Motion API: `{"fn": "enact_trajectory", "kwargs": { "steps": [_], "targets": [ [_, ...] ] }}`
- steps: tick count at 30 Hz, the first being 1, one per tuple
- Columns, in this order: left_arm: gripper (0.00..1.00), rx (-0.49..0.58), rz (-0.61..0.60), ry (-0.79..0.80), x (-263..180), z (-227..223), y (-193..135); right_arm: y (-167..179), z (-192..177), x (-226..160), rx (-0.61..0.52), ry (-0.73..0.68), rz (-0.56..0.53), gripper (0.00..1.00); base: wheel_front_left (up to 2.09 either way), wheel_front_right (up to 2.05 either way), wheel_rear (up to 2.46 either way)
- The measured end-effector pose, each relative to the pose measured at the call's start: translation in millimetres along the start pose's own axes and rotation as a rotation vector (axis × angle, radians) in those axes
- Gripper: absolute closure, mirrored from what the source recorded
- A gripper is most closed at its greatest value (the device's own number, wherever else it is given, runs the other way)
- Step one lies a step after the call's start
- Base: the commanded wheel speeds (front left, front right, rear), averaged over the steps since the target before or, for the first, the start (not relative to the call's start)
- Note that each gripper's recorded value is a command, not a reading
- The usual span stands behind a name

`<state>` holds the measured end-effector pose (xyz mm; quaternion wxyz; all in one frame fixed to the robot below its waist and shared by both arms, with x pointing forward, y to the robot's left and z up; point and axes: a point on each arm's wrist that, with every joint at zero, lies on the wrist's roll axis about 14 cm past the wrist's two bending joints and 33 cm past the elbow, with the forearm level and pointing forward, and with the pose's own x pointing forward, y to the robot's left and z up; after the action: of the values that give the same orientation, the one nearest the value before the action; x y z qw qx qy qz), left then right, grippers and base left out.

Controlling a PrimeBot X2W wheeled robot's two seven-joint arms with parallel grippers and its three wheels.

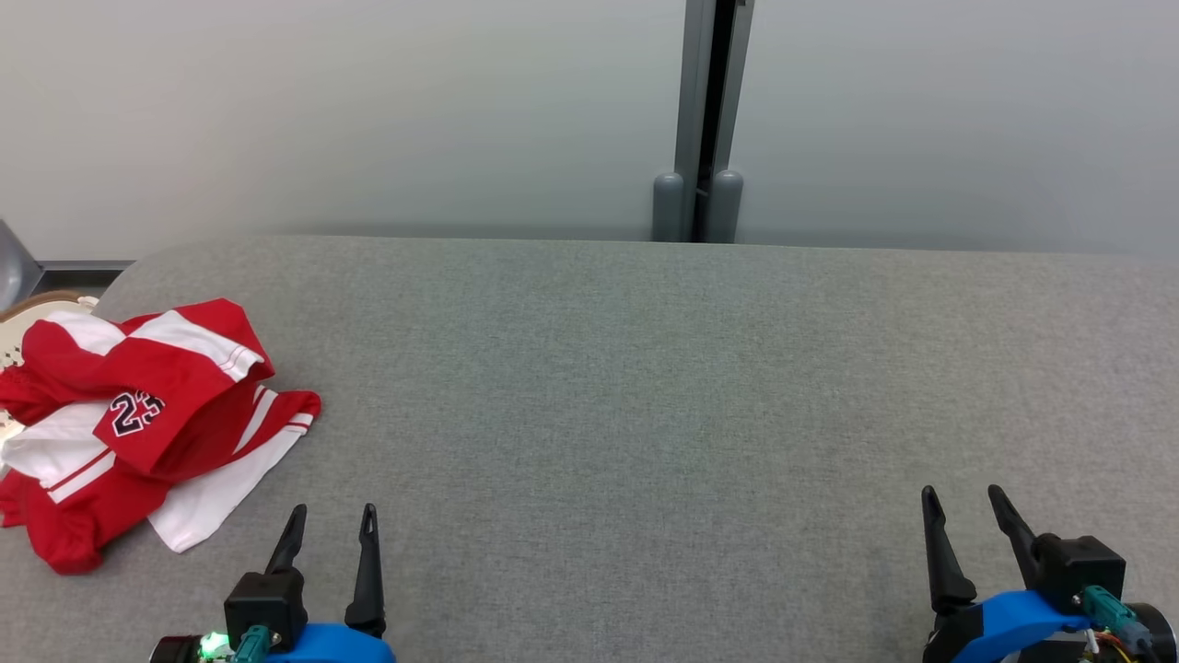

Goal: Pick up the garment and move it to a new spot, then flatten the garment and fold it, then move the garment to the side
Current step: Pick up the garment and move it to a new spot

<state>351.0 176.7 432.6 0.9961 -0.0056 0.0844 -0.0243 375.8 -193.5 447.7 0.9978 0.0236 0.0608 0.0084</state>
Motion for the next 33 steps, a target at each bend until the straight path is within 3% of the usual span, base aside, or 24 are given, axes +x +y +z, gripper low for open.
{"fn": "enact_trajectory", "kwargs": {
  "steps": [9,23,28,33],
  "targets": [
    [0.00,-0.009,0.119,-0.002,-20.9,-4.8,32.0,40.9,-1.1,16.5,-0.043,0.003,0.125,0.00,0.00,0.00,0.00],
    [0.00,-0.144,0.555,0.053,-134.6,-44.4,134.0,190.7,-16.0,38.5,-0.010,0.068,0.530,0.00,0.00,0.00,0.00],
    [0.00,-0.177,0.610,0.090,-159.9,-59.8,139.3,222.0,-21.8,39.4,0.005,0.091,0.611,0.00,0.00,0.00,0.00],
    [0.00,-0.225,0.603,0.107,-156.8,-66.3,137.6,222.5,-37.4,39.5,0.024,0.138,0.613,0.00,0.00,0.00,0.00]
  ]
}}
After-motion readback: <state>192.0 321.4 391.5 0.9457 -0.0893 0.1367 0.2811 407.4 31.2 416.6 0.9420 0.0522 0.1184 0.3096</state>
